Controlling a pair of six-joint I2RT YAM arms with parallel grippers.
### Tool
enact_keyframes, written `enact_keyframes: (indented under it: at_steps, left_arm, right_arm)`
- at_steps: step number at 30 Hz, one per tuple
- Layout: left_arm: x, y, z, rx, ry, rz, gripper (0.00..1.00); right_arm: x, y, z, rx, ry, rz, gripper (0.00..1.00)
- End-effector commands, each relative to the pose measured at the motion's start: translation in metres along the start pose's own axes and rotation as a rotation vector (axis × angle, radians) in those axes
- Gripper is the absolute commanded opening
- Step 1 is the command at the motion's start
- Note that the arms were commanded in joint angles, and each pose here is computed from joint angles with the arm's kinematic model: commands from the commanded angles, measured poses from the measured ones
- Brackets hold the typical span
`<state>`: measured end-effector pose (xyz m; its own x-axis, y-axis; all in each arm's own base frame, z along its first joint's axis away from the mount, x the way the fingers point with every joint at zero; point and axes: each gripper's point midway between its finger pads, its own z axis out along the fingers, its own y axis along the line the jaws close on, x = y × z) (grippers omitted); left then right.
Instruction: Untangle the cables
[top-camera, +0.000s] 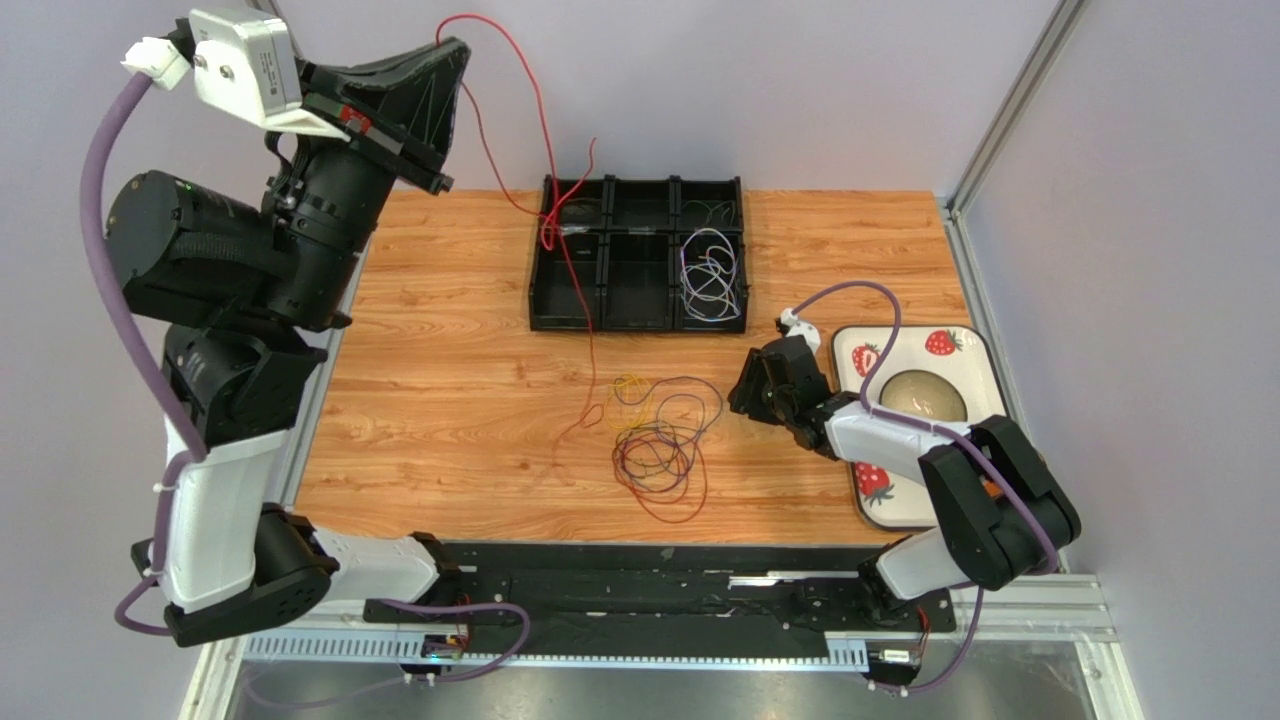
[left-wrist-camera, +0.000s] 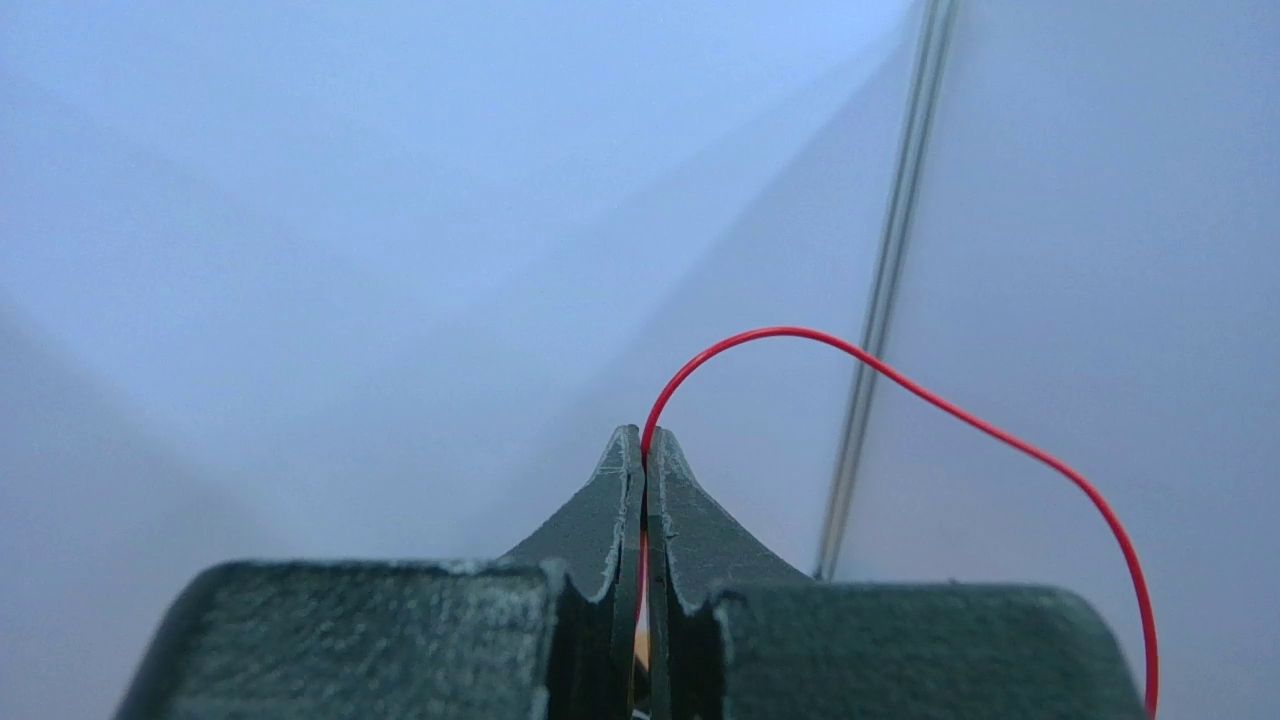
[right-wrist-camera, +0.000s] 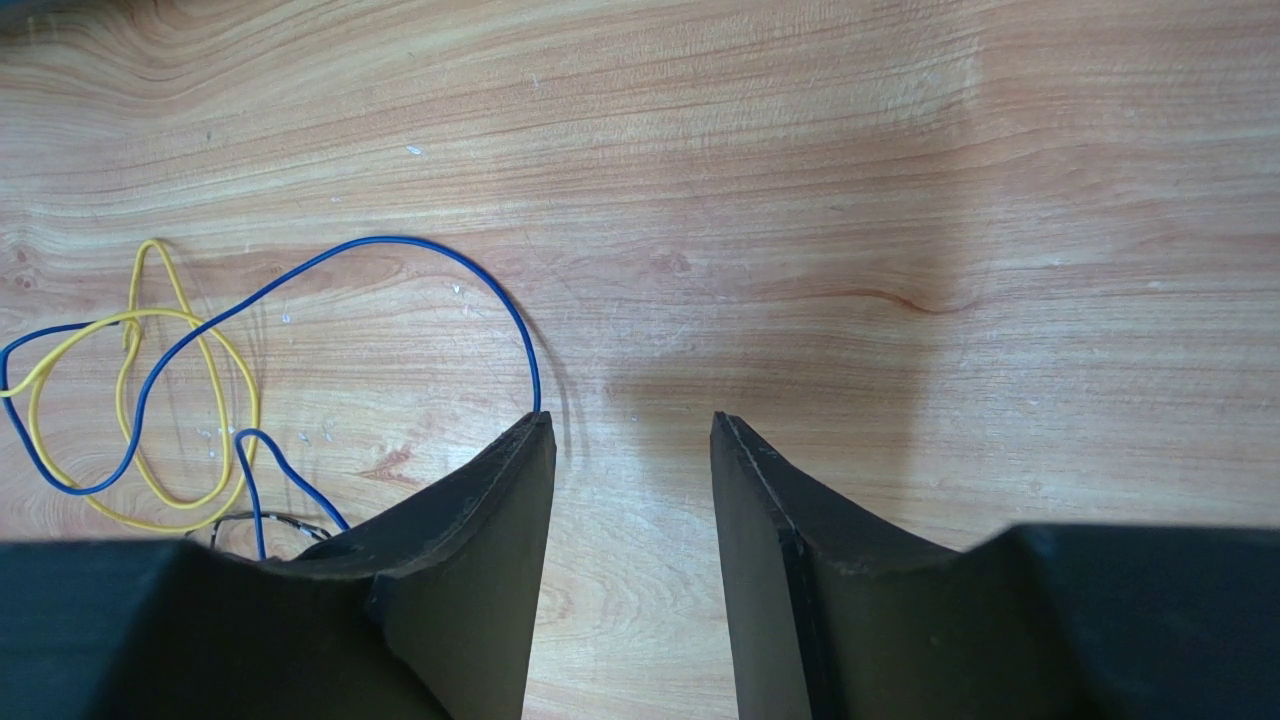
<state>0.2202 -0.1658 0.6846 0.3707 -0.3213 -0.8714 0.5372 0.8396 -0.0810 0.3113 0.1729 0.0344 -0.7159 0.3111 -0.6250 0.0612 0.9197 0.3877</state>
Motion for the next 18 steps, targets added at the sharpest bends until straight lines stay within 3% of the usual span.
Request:
enact_keyframes:
  at_steps: [1, 10, 18]
  left_arm:
    - [-0.023, 0.015, 0.026, -0.102, -0.164, 0.131, 0.00]
    - [-0.019, 0.039, 0.075, -0.300, -0.230, 0.313, 0.00]
    - [-0.033, 0.056, 0.103, -0.354, -0.367, 0.280, 0.00]
  right_arm:
    - [-0.017, 0.012, 0.000, -0.030, -0.043, 0.000, 0.46]
    - [-0.017, 0.011, 0.001, -0.027, -0.042, 0.000, 0.46]
    - [-0.017, 0.011, 0.002, -0.027, -0.040, 0.001, 0.46]
